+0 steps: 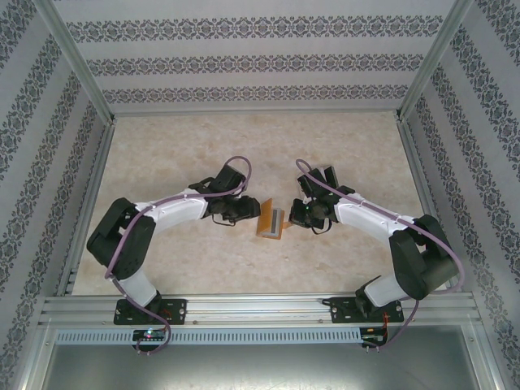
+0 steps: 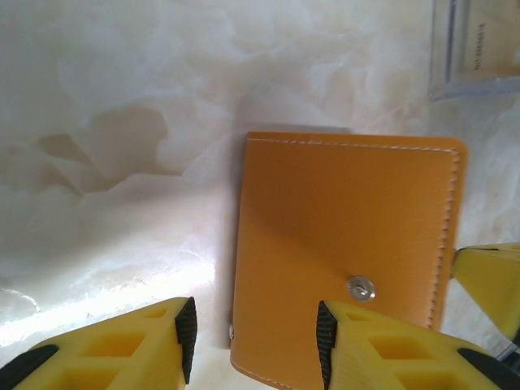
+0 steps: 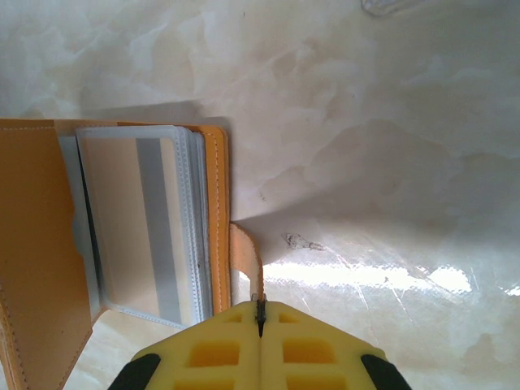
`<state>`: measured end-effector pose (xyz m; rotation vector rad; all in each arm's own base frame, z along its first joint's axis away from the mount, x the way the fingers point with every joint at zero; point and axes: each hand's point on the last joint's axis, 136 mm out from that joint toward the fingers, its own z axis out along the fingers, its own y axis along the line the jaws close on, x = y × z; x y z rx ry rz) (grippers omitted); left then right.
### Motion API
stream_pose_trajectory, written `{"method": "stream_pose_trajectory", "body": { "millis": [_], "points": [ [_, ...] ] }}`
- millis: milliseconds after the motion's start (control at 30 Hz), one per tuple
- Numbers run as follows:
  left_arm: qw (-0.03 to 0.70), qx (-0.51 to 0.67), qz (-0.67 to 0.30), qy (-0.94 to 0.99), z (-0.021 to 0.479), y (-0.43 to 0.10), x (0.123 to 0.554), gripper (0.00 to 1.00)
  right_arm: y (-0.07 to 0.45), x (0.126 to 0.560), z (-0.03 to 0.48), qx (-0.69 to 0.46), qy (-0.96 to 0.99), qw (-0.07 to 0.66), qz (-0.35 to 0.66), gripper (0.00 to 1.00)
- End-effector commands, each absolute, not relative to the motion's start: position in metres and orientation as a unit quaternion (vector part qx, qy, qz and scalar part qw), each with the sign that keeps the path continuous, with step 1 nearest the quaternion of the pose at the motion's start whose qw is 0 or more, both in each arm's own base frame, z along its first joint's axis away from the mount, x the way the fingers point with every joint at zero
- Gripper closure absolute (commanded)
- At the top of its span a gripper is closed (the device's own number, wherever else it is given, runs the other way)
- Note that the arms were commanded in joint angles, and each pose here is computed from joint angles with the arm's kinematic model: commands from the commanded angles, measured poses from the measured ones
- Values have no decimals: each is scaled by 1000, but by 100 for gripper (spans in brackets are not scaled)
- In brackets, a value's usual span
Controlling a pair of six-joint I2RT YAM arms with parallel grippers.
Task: Put the credit cards into the card holder
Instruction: Close the card holder at the center of the table.
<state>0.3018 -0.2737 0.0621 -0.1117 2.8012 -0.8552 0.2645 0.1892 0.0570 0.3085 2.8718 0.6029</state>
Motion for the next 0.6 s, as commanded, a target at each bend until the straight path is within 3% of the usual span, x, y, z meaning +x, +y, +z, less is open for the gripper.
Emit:
{"method": "stream_pose_trajectory", "body": {
  "millis": [0,400,567],
  "points": [
    [89,-38,-317,943,59,-286,304,54,189,268,62,115,965,99,212,98],
    [54,-29,-273,960,21,-297,299,54,204,276,82,107,955,113,251,98],
    [48,-16,-252,966,15,-297,297,46,209,278,86,107,952,114,264,98]
  ]
}}
